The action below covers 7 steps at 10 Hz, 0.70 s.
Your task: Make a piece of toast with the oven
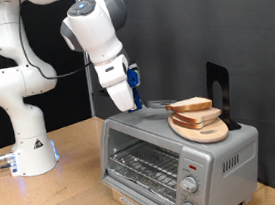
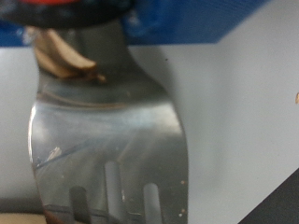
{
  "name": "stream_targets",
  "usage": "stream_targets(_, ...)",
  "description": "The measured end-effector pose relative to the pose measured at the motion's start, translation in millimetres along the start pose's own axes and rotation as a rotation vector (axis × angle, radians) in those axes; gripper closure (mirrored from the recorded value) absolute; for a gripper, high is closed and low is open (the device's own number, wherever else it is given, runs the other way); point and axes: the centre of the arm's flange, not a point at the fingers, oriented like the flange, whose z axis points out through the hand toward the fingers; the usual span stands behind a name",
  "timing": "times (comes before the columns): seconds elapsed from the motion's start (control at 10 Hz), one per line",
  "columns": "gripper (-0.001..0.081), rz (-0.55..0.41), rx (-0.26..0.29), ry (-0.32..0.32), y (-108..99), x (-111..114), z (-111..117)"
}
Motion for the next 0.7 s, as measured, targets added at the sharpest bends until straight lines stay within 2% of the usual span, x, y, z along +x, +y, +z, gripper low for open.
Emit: stream_targets(0.7, 0.0543, 0.005, 0.008, 0.008, 2.5, 6.0, -9.2)
